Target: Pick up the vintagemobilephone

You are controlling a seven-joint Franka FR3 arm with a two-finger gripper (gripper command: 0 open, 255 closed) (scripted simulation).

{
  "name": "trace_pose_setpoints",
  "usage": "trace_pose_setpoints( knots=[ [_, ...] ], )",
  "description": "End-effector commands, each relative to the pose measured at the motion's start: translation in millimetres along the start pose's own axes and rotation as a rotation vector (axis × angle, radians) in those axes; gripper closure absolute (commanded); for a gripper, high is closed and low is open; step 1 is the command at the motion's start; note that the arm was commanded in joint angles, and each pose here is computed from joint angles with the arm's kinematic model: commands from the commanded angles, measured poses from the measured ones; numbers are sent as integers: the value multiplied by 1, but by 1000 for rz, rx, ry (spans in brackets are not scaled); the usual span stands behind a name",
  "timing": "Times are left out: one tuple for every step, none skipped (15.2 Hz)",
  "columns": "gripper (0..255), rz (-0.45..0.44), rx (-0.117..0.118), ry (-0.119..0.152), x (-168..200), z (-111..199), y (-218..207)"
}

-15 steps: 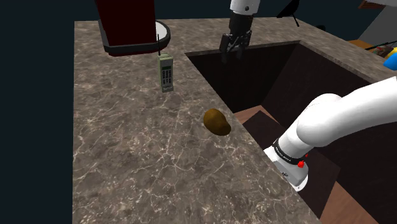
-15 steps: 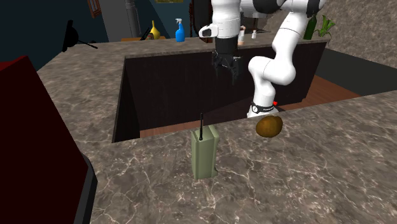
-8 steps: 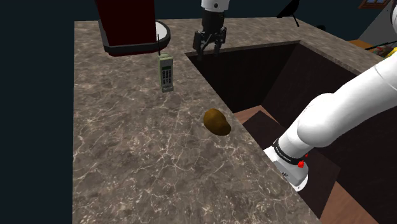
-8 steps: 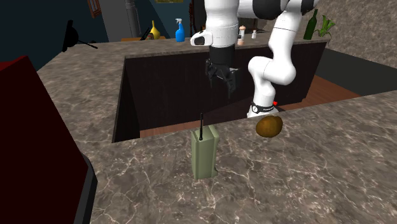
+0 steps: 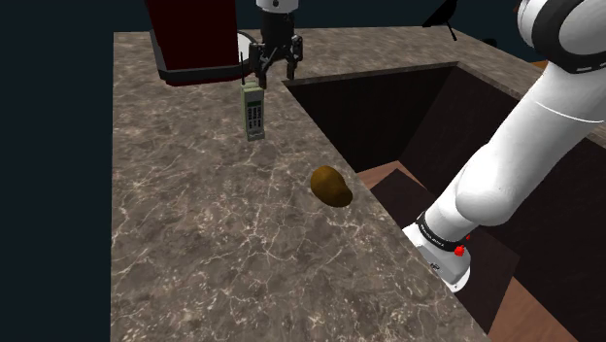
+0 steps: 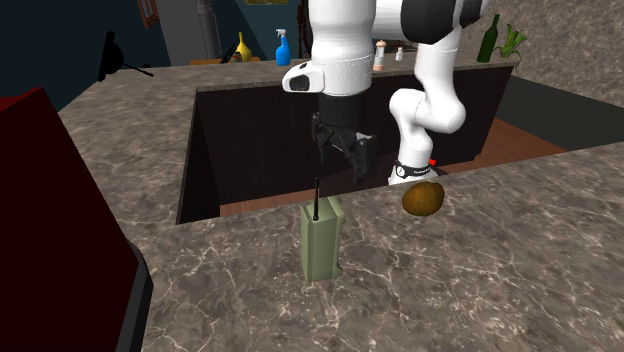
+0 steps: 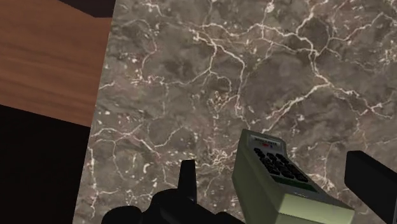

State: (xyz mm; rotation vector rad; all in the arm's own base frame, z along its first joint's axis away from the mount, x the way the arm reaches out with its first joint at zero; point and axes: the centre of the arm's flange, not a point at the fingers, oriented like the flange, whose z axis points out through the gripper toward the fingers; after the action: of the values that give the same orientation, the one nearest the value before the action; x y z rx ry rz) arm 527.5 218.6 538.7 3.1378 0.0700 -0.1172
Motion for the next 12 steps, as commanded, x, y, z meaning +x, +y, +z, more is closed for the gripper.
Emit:
trace_pose_setpoints(
  knots=[
    [0, -4, -3, 3, 19, 0, -17],
    [0, -6, -5, 4, 29, 0, -26],
    [0, -8, -8, 6, 38, 0, -35],
    [0, -10, -9, 7, 45, -1, -42],
    [0, -10, -9, 7, 46, 5, -42],
    [0, -10, -9, 7, 46, 10, -42],
    [0, -10, -9, 7, 47, 15, -42],
    [0, -10, -9, 7, 47, 21, -42],
    [0, -10, -9, 7, 47, 26, -42],
    [0, -10, -9, 7, 48, 31, -42],
    [0, -10, -9, 7, 48, 36, -42],
    [0, -10, -9, 7, 48, 39, -42]
  ],
)
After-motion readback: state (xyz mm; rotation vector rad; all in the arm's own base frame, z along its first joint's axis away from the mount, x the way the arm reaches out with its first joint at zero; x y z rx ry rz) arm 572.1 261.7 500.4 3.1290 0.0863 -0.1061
